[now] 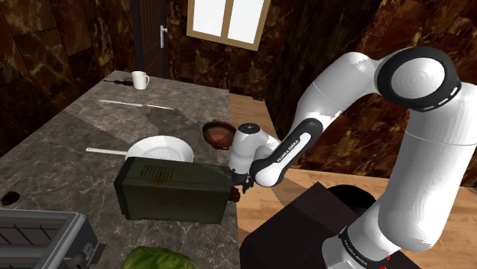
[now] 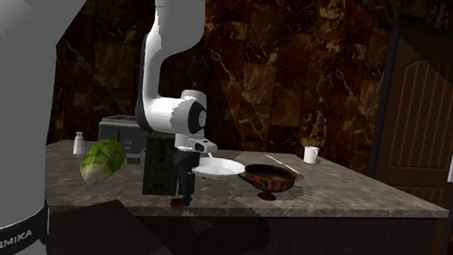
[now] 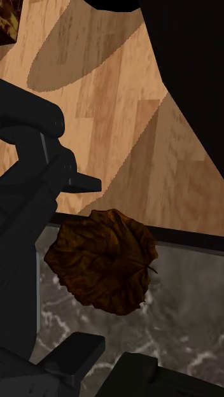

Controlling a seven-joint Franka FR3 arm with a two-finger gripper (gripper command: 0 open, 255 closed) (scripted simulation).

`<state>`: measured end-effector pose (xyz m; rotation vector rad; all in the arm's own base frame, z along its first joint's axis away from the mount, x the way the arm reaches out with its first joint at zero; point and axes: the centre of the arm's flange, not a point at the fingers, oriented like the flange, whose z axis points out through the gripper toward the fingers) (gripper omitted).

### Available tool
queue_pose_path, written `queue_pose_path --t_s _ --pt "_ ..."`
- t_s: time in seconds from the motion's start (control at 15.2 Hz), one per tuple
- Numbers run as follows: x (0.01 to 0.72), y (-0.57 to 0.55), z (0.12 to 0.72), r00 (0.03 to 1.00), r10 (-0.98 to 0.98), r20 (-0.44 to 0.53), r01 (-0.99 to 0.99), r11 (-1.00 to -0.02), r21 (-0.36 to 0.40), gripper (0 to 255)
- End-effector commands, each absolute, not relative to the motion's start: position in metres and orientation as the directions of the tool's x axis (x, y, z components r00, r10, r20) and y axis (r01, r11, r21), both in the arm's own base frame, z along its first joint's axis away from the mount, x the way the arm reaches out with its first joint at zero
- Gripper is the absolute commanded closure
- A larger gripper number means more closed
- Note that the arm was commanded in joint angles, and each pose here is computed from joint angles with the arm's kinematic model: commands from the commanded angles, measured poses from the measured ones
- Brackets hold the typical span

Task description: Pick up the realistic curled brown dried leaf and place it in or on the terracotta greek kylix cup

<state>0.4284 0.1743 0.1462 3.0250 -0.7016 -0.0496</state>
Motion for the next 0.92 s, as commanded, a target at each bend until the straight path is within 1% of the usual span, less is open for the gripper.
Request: queue_pose_path --t_s 0.0,0.33,0.4,0.86 --pt "0.4253 0.1767 0.1423 0.900 -0.435 -0.028 -0.433 -0.900 0.046 0" --pt "0.4254 0.1767 0.1423 0.900 -0.435 -0.028 -0.433 -0.900 0.046 0" --pt "0.4255 0.1767 0.1420 0.900 -0.435 -0.028 -0.433 -0.900 0.046 255" --pt "0.4250 0.1765 0.1426 0.900 -0.435 -0.028 -0.433 -0.900 0.046 255"
